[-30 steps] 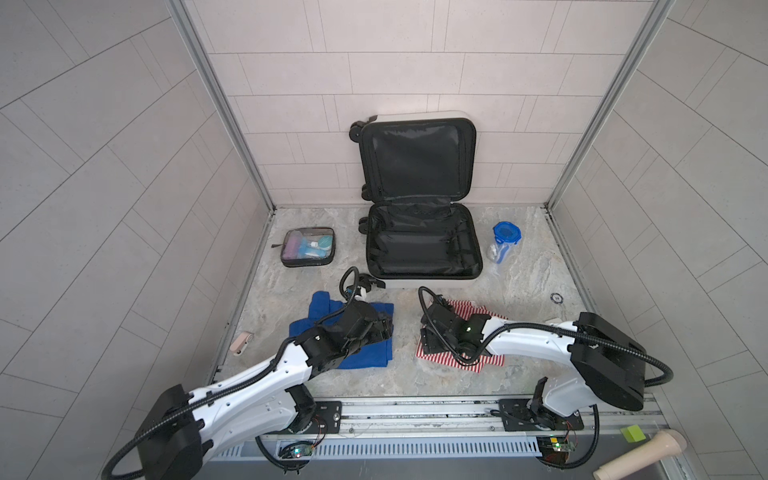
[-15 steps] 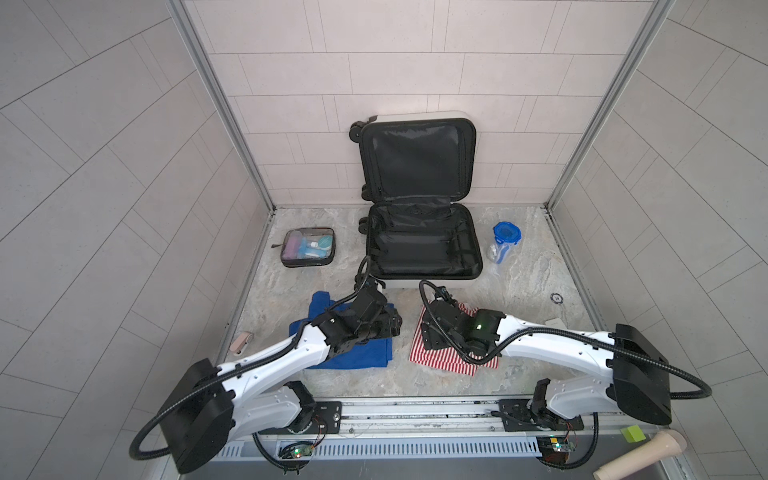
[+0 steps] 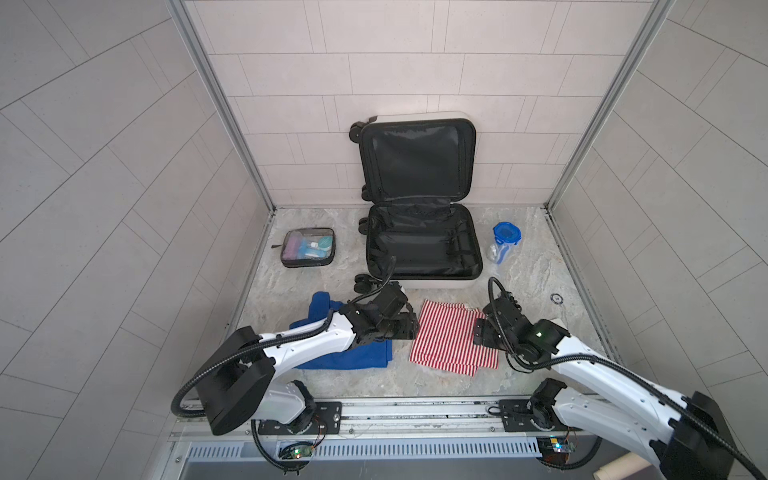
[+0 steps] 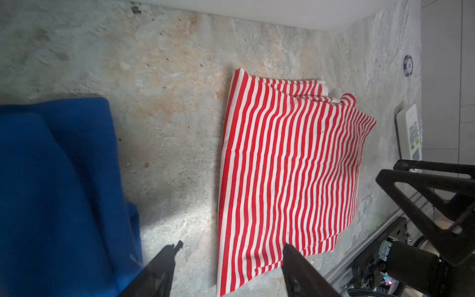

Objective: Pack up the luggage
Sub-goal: 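Grasp the striped shirt's edges with both grippers and gather it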

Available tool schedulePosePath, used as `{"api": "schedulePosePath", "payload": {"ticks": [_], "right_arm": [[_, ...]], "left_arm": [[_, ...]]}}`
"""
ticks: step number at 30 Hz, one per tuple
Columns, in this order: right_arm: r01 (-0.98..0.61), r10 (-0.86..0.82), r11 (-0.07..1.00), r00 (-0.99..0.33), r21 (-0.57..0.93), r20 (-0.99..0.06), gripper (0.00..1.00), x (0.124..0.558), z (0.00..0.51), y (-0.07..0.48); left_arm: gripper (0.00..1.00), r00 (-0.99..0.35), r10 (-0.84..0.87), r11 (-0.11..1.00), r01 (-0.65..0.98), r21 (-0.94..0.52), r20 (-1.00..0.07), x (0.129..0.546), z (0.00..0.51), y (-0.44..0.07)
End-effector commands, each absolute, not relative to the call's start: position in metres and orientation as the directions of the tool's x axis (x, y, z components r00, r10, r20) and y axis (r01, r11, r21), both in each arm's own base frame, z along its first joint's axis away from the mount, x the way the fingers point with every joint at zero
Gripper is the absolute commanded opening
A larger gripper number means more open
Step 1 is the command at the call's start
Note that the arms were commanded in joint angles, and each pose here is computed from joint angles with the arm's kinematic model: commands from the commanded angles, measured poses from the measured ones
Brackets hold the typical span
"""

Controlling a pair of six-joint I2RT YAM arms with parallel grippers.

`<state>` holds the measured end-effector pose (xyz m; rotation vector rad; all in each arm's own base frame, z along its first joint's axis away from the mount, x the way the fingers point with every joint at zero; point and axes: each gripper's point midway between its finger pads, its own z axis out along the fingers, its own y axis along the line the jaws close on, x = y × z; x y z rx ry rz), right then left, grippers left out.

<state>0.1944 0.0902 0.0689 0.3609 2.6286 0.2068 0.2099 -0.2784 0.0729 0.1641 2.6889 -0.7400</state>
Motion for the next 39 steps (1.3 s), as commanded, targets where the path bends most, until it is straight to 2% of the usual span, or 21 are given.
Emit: {"api": "schedulePosePath", "payload": {"ticks": [1, 16, 25, 32, 35, 39], "right_arm": [[0.252, 0.334, 0.937, -0.853, 0.244, -0.401, 0.94, 0.186, 0.064, 0.083], [0.296, 0.392, 0.901, -0.867, 0.317, -0.306, 0.93, 0.167, 0.033, 0.085], [0.304, 0.415, 0.884, -0.859, 0.355, -0.300, 0.91, 0.170, 0.025, 0.091], [0.324, 0.443, 0.866, -0.851, 0.380, -0.283, 0.84, 0.176, 0.021, 0.097], [0.332, 0.448, 0.859, -0.856, 0.389, -0.258, 0.77, 0.177, 0.018, 0.102], [0.334, 0.447, 0.850, -0.867, 0.407, -0.222, 0.61, 0.178, 0.016, 0.111]], "left_arm": [[0.72, -0.927, 0.019, 0.842, 0.217, -0.495, -0.375, 0.214, 0.079, -0.294], [0.72, -0.942, 0.046, 0.857, 0.209, -0.471, -0.334, 0.213, 0.048, -0.310], [0.71, -0.950, 0.052, 0.853, 0.203, -0.481, -0.307, 0.208, 0.029, -0.317], [0.69, -0.954, 0.075, 0.846, 0.215, -0.488, -0.290, 0.205, 0.014, -0.329], [0.65, -0.955, 0.082, 0.838, 0.221, -0.499, -0.286, 0.204, 0.011, -0.335], [0.49, -0.947, 0.102, 0.824, 0.252, -0.507, -0.305, 0.201, 0.017, -0.348]]}}
